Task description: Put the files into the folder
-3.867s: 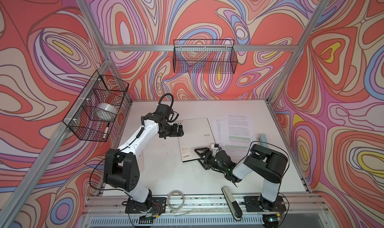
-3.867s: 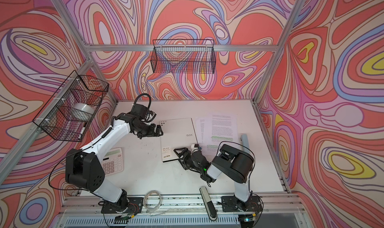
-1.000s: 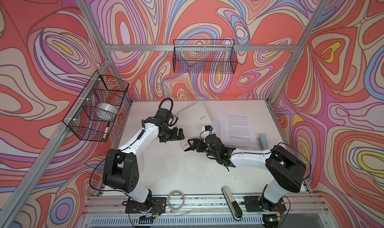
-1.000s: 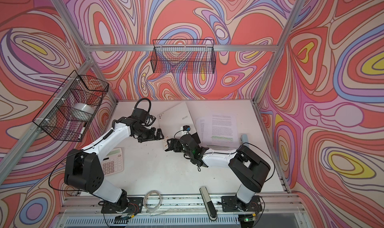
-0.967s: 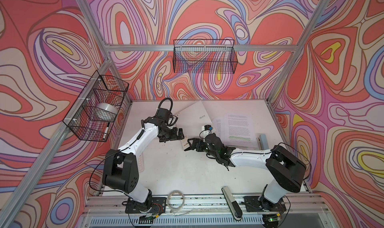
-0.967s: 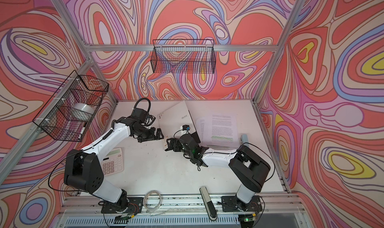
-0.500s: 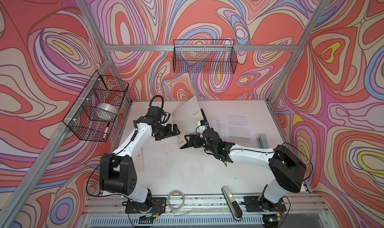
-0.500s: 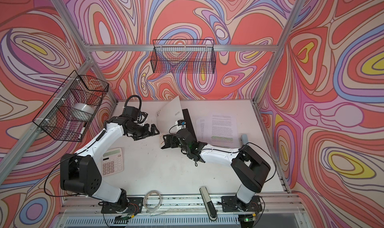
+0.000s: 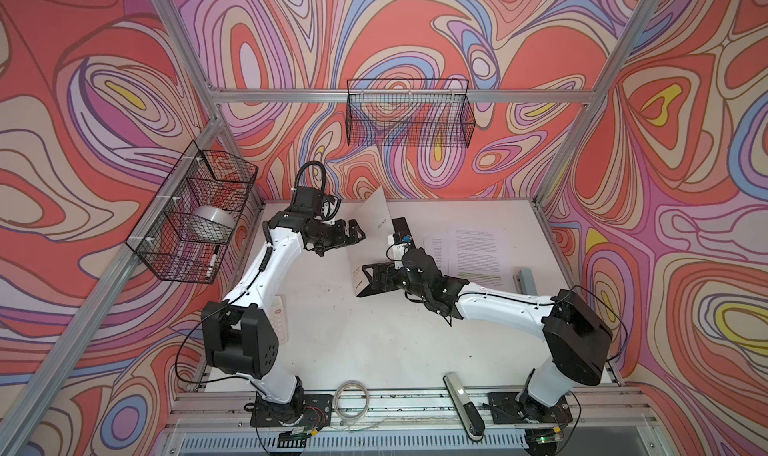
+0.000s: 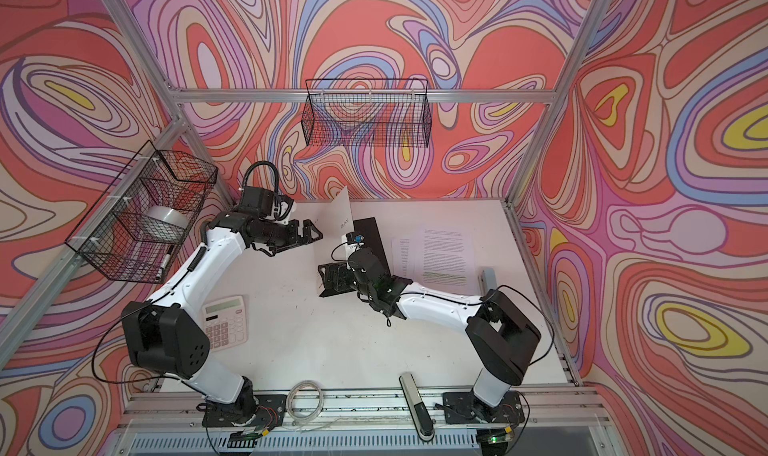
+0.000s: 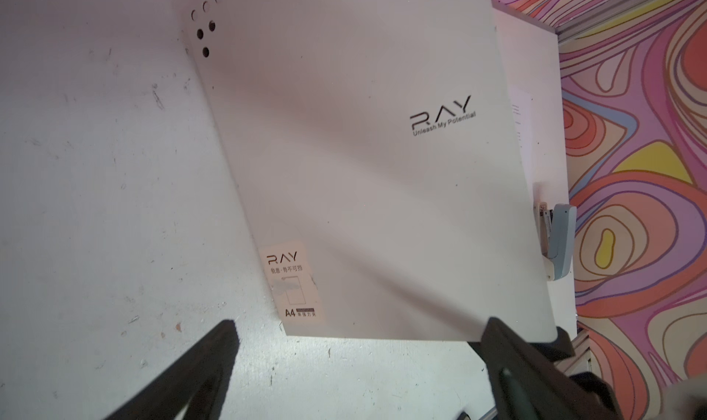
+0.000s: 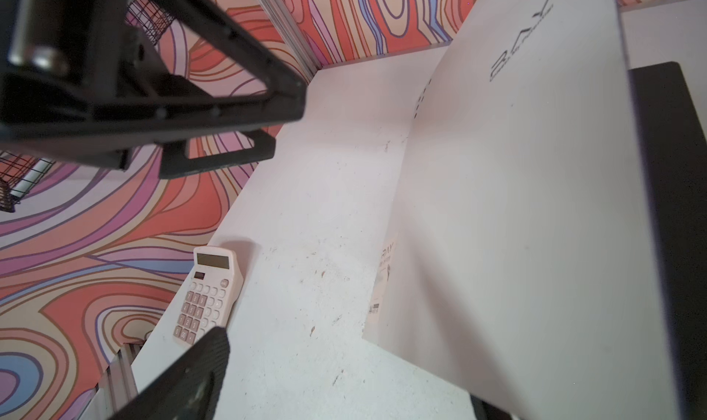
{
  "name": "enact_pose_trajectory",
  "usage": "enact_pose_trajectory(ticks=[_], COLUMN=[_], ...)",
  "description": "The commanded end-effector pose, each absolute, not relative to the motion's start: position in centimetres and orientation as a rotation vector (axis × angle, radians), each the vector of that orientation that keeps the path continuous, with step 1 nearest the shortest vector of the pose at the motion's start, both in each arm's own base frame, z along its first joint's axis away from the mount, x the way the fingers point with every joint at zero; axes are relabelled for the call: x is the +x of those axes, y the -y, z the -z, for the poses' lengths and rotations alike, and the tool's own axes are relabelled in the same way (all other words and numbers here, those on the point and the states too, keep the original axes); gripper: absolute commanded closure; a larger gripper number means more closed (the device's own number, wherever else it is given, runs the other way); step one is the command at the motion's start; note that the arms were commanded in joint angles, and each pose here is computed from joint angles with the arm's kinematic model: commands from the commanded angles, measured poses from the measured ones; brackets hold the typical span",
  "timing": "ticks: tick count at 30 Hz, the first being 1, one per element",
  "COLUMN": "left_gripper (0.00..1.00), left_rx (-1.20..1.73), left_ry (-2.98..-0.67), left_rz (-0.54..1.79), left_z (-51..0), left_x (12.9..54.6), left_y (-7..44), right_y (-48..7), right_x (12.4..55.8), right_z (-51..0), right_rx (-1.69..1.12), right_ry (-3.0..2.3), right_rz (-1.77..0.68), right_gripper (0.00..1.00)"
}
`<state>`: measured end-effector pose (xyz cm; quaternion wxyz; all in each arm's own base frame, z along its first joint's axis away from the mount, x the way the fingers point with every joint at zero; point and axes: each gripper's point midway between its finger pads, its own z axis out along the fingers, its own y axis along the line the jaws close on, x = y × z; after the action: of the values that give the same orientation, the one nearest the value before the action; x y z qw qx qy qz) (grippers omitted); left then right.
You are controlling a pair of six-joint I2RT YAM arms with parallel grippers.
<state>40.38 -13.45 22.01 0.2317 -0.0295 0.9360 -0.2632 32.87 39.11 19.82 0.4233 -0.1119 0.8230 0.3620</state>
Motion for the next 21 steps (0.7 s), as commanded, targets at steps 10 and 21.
enact_pose_trajectory(ticks=[10, 21], left_gripper=[0.00, 0.00], left_rx=[-0.112, -0.120], left_ry=[-2.572, -2.525], left_rz=[0.753, 0.653], left_z=[-23.5, -25.0], left_x=[42.4, 43.4], left_y=[14.9, 13.8], right_y=[-42.4, -45.3], right_x=[32.0, 31.0], right_z=[-22.0, -23.7], right_rx=[-0.402, -0.469], right_ry=[-2.027, -2.001], right_rz=[-1.010, -1.150], right_gripper=[0.01, 0.02])
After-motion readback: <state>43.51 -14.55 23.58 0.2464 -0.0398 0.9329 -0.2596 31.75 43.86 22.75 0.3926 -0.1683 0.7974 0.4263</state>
